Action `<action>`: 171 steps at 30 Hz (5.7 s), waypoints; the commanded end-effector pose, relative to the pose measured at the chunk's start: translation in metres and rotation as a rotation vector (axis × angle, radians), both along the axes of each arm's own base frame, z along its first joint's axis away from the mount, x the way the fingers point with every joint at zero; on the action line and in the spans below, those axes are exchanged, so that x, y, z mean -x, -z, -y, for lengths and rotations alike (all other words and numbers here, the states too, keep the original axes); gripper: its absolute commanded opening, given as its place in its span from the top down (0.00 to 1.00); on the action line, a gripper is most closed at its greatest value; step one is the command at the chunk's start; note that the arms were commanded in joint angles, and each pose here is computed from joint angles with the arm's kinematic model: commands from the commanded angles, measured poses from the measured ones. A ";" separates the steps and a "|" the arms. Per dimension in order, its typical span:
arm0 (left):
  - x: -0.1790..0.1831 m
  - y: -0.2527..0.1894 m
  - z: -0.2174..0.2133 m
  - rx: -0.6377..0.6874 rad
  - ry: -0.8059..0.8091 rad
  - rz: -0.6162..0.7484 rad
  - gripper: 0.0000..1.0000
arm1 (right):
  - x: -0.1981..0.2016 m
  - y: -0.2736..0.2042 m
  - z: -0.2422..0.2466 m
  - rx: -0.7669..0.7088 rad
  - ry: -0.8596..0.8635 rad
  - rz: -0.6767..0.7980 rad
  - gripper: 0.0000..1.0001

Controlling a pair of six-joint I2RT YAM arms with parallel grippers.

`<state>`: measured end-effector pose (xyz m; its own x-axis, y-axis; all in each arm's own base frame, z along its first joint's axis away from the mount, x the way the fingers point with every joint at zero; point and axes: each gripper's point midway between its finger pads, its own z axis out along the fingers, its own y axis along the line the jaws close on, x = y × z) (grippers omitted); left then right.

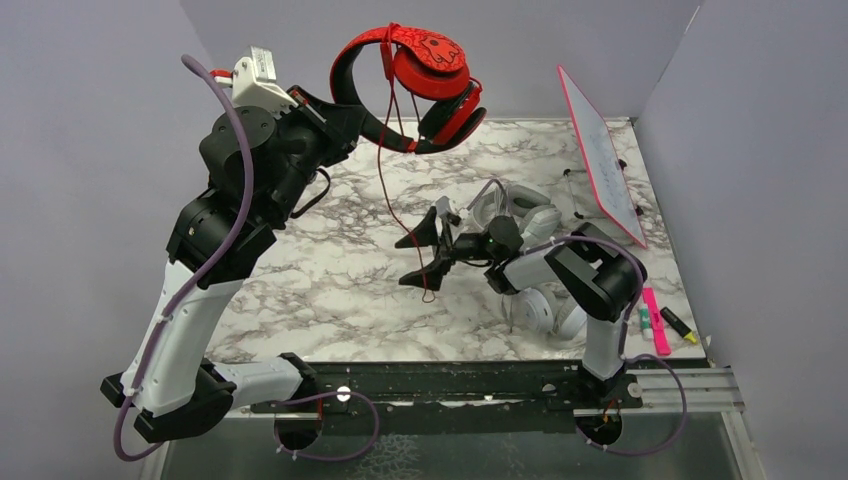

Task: Wrap the headphones
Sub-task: Wrap the headphones cable around the headphones, then place the headphones at the center of the board.

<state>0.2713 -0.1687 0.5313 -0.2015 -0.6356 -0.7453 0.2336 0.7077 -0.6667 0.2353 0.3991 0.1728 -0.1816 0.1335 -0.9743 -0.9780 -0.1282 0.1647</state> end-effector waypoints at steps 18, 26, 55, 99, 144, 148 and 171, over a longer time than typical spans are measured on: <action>0.016 -0.035 -0.008 0.088 0.016 0.090 1.00 | 0.013 -0.001 0.028 -0.002 0.134 0.124 0.09; 0.016 -0.033 -0.007 0.092 0.018 0.085 1.00 | 0.020 -0.027 -0.010 -0.103 0.142 0.098 0.09; 0.017 -0.058 -0.039 0.041 -0.110 0.171 1.00 | 0.052 0.002 0.086 0.069 0.369 -0.021 0.99; 0.041 0.234 -0.097 -0.917 -0.135 -0.605 1.00 | -0.216 -0.108 0.128 0.481 0.707 -0.199 0.99; -0.103 0.053 0.014 0.097 0.071 -0.098 1.00 | -0.022 -0.141 0.029 -0.155 0.589 -0.284 0.99; -0.091 0.048 0.020 0.079 0.149 -0.099 1.00 | -0.018 -0.123 0.029 -0.057 0.578 -0.206 0.92; -0.023 0.126 0.028 -0.301 0.487 -0.142 1.00 | -0.053 -0.070 0.086 0.217 0.241 -0.326 0.99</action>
<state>0.3258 -0.1941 0.4134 -0.5553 -0.3888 -0.7352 0.3143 0.7203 -0.6183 0.3124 0.3101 0.2603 -0.2376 0.1648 -0.9573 -0.8808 0.3789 0.2839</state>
